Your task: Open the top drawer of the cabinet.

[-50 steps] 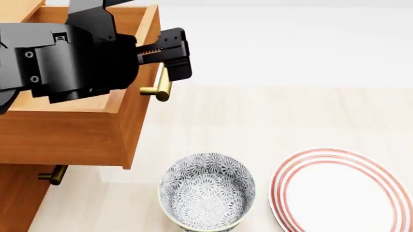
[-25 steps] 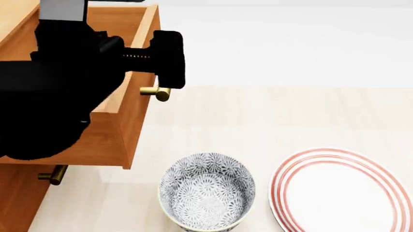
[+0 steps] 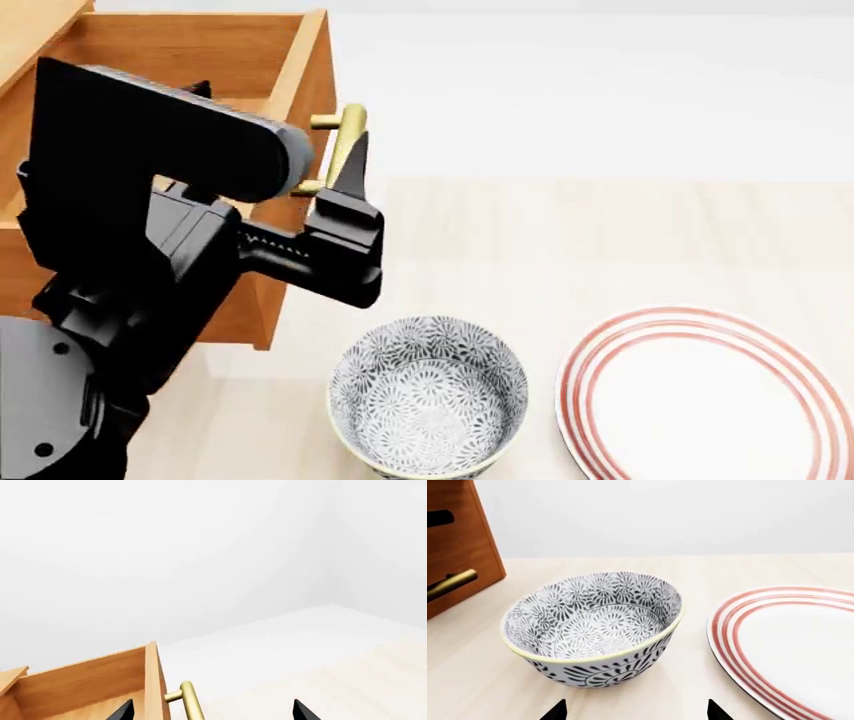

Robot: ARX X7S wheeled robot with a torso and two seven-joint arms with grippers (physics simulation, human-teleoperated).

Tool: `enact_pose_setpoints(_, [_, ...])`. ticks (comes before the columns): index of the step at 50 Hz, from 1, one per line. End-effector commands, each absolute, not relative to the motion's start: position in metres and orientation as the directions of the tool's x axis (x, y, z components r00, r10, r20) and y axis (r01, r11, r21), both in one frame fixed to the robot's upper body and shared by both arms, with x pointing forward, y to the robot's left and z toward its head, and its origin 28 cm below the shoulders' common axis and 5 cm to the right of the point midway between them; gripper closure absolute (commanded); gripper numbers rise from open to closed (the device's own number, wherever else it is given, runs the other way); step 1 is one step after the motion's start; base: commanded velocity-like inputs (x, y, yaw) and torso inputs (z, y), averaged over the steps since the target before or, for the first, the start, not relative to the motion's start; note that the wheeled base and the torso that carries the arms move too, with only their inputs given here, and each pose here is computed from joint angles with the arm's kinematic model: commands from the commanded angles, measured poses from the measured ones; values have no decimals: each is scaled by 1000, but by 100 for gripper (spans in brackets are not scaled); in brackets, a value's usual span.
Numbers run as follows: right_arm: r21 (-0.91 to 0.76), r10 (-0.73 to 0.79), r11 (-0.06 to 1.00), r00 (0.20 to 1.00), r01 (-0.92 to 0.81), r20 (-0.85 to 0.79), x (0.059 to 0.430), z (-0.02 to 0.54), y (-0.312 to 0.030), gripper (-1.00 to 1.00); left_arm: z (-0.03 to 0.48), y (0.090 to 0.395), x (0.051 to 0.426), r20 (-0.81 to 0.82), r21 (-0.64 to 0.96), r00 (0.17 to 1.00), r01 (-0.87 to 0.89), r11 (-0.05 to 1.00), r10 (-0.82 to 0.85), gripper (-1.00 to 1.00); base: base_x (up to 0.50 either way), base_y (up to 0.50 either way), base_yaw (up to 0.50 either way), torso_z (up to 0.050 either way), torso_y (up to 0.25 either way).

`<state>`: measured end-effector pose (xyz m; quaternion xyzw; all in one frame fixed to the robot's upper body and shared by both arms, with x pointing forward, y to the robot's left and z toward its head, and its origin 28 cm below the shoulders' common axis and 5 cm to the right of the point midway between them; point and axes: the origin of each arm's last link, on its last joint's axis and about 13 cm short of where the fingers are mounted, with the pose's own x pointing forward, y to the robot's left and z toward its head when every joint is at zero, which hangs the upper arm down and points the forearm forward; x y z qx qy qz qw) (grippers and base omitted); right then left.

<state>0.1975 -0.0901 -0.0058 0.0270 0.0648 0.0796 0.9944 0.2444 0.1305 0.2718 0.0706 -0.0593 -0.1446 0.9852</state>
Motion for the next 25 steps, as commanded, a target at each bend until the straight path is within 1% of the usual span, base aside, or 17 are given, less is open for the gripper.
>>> enact_pose_setpoints(1, [72, 161, 986, 981, -154, -107, 201, -3, -89, -100, 257, 132, 216, 258, 250, 896, 300, 921, -362, -100, 0, 0, 0, 0, 0])
enact_pose_setpoints(9, [74, 155, 986, 982, -148, -107, 202, -3, -89, -100, 240, 137, 197, 300, 294, 882, 277, 915, -364, -100, 0, 0, 0, 0, 0])
enact_pose_setpoints(20, [72, 155, 986, 982, -147, -105, 202, -4, -89, -100, 213, 151, 199, 326, 271, 888, 240, 932, -324, -100, 0, 0, 0, 0, 0])
enact_pose_setpoints(23, [72, 156, 986, 982, -148, -106, 202, -4, -89, -100, 209, 153, 197, 376, 277, 874, 213, 937, -310, -100, 0, 0, 0, 0, 0])
enact_pose_setpoints(25, [72, 156, 986, 982, -149, -106, 202, -3, -89, -100, 203, 155, 195, 375, 276, 872, 219, 936, -315, -100, 0, 0, 0, 0, 0])
